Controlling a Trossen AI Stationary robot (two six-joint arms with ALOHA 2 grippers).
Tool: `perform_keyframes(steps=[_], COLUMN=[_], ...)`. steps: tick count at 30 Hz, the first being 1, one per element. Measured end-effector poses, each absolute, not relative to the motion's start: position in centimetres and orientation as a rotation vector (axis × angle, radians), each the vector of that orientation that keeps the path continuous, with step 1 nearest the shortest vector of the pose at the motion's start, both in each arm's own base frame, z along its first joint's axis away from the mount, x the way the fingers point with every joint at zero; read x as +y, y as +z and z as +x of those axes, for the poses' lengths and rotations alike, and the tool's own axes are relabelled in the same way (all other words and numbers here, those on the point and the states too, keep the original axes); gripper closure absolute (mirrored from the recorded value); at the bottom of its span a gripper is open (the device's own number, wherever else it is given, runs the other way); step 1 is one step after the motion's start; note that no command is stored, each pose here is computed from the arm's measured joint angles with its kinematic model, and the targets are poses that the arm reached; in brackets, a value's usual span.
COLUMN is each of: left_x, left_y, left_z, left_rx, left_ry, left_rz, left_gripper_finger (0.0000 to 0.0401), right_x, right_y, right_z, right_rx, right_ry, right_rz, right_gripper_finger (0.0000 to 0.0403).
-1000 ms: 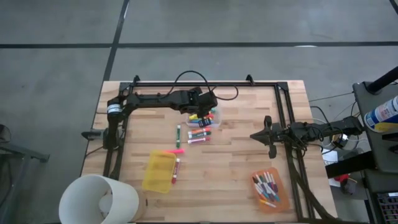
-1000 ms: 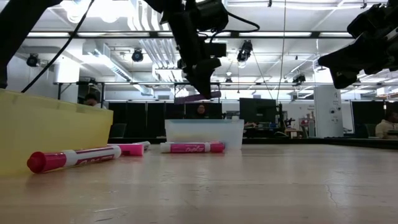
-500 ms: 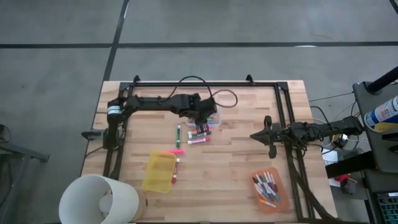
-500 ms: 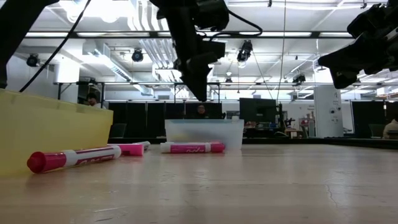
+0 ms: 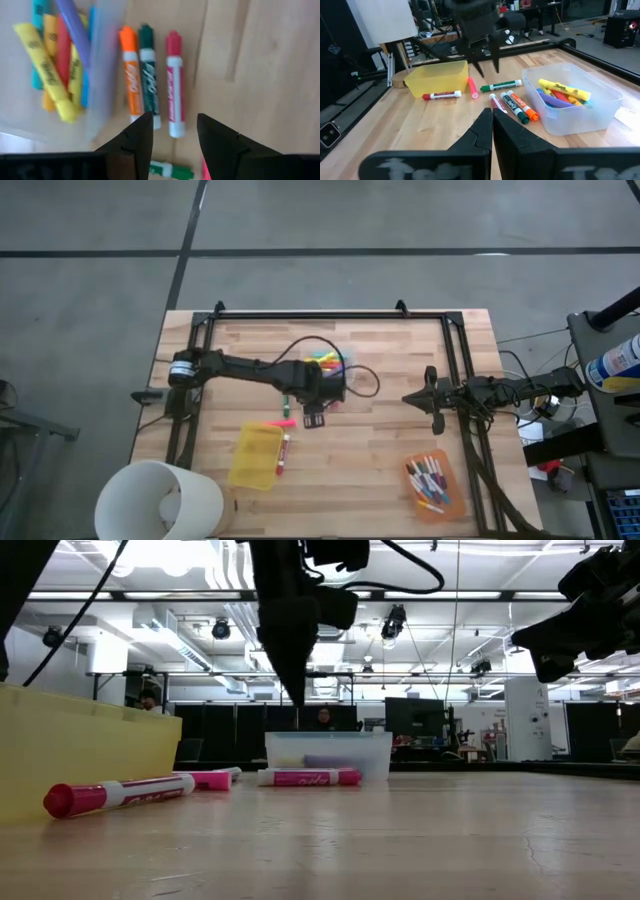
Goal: Pick & Place Markers
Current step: Put the large pink highlighter pen into the transparent bin
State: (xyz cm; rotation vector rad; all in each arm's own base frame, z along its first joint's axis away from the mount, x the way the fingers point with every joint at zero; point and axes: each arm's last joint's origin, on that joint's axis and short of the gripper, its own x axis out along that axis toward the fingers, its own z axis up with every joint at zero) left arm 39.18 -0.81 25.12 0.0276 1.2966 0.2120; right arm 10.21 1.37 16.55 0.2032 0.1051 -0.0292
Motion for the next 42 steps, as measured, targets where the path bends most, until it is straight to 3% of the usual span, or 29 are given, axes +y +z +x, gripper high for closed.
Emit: perform_keyframes(steps=[21, 42], left_x=[-4.8, -5.4], left_y=[17.8, 16.5], left_z=[35.8, 34.9], left_rx=[1.479, 1.508], left_ry=[0.228, 0.229], left_rz=[0.032, 0.036], left_gripper_finger=[0.0250, 0.0250], right_x=[1.4, 1.4], right_y=[16.6, 16.6], right_z=[10.2, 10.2], right_rx=[0.105, 0.105], right_ry=[-0.029, -0.029], right_rz=[0.203, 0.203], right_gripper_finger=[0.0394, 0.0394])
